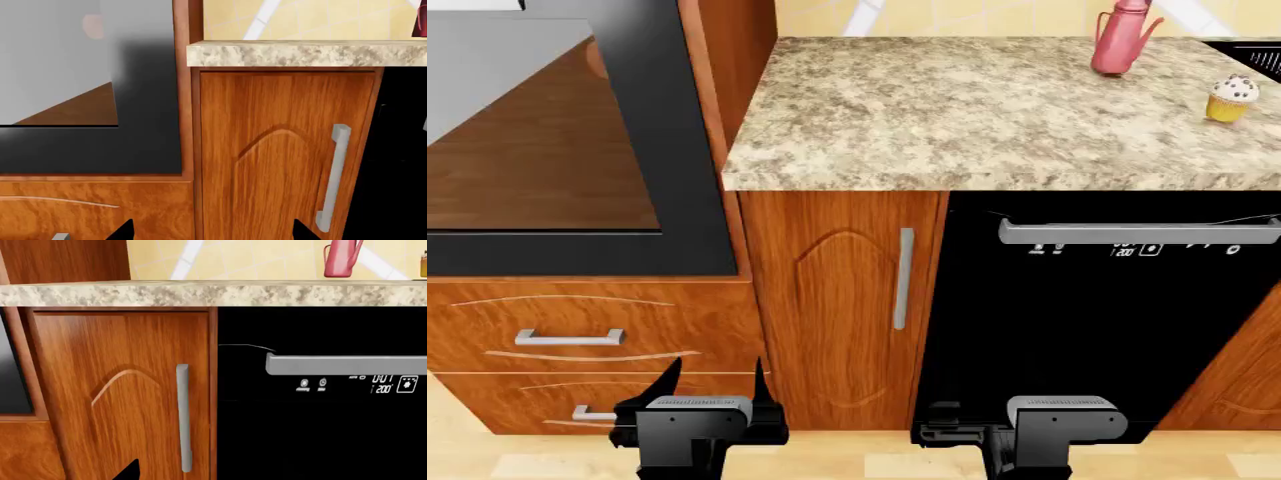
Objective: Open the oven door
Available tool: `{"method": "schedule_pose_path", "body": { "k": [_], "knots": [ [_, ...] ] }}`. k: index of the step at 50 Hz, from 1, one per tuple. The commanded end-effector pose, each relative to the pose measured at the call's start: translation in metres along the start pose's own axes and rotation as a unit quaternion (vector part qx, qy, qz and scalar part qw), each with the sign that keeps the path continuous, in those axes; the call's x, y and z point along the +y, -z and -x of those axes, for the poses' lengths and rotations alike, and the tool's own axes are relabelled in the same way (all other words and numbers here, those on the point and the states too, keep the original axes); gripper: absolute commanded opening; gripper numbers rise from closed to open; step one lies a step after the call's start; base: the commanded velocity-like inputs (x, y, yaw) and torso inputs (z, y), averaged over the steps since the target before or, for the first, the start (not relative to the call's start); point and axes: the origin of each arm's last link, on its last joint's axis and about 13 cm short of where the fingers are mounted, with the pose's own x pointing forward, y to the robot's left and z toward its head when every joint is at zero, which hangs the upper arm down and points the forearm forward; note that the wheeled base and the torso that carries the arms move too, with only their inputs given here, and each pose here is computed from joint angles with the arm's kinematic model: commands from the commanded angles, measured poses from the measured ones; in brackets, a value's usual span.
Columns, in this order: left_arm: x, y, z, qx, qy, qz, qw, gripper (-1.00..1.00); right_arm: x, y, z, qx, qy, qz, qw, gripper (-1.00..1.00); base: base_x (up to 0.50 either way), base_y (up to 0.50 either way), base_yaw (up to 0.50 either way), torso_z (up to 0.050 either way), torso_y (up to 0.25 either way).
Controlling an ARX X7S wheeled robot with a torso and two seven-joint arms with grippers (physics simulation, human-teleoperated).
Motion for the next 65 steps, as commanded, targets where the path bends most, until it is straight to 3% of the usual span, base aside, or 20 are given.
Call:
{"method": "schedule_pose_path", "body": {
  "k": [1, 16, 65],
  "knots": [
    [-0.0001, -0.0014, 0.0007, 0.000, 0.004, 0.007, 1.000, 1.00, 0.0005, 0.0002, 0.0001, 0.001, 0.001, 0.002, 1.000, 1.00, 0.00, 0.00, 0.00, 0.000, 0.000],
    [-0.0008, -0.0025, 0.0021, -0.002, 0.012, 0.015, 1.000, 1.00, 0.0011, 0.0001, 0.0005, -0.008, 0.004, 0.014, 1.000, 1.00, 0.00, 0.00, 0.02, 0.000, 0.000],
    [-0.0020, -0.0030, 0.0034, -0.004, 0.016, 0.010, 1.000, 1.00, 0.0025, 0.0015, 0.0006, -0.009, 0.001, 0.034, 0.999, 1.00, 0.02, 0.01, 0.48, 0.000, 0.000]
  ]
}}
